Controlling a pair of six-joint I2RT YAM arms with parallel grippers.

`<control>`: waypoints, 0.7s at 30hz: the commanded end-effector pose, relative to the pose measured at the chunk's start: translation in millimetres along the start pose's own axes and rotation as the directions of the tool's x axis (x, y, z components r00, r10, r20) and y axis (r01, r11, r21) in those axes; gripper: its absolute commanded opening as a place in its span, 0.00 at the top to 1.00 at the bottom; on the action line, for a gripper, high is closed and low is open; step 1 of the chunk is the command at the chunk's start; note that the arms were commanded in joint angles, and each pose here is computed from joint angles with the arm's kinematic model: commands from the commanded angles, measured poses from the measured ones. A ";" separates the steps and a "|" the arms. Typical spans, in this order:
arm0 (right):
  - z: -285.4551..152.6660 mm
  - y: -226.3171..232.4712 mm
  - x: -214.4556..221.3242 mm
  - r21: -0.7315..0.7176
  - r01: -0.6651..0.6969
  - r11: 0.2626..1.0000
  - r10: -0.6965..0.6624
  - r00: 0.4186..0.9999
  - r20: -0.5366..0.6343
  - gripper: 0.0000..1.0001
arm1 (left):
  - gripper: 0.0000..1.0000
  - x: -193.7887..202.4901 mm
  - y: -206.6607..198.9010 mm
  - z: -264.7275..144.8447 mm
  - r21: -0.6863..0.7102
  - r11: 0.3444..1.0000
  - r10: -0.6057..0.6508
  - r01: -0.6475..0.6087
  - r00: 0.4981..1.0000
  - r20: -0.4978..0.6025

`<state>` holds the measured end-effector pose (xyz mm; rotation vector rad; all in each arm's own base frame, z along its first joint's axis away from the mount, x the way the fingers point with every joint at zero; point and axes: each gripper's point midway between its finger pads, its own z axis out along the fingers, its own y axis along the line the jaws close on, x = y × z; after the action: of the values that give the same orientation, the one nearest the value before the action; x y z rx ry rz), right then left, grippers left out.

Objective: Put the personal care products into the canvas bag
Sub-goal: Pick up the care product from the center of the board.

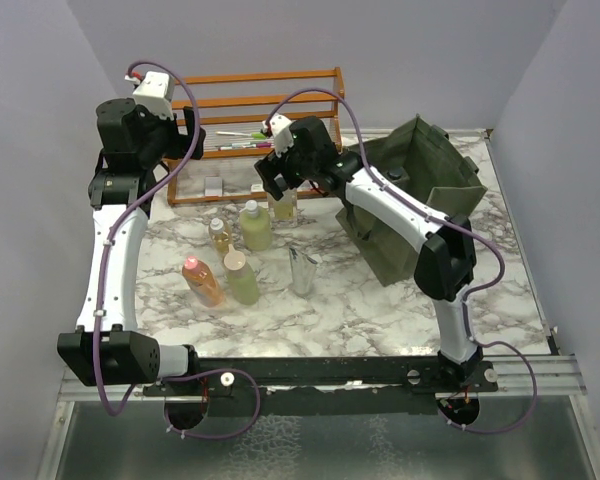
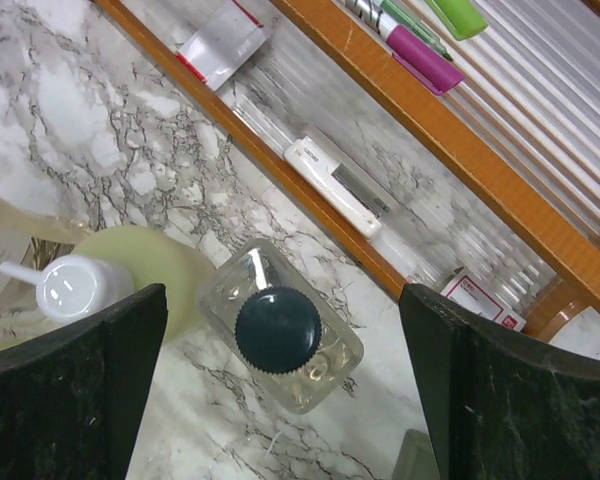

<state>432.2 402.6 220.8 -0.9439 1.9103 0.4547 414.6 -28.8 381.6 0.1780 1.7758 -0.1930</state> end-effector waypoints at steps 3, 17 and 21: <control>23.1 -6.6 -13.5 0.088 -0.020 0.996 0.016 0.999 0.049 0.00 | 0.15 -9.2 -2.8 -7.6 0.014 1.000 -0.008 0.007 0.999 0.041; 29.2 -23.7 19.3 0.179 0.042 0.983 -0.035 0.998 -0.046 0.00 | 0.15 -8.2 -6.5 -6.4 0.041 0.999 -0.018 0.016 0.999 0.041; 28.8 -21.0 31.9 0.165 0.051 0.985 -0.037 0.995 -0.091 0.00 | 0.15 -6.1 -6.1 -6.3 0.042 0.999 -0.017 0.016 0.999 0.037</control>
<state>460.4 402.8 191.8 -0.8723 1.9391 0.2936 412.6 -31.7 377.2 0.1826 1.7815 -0.2242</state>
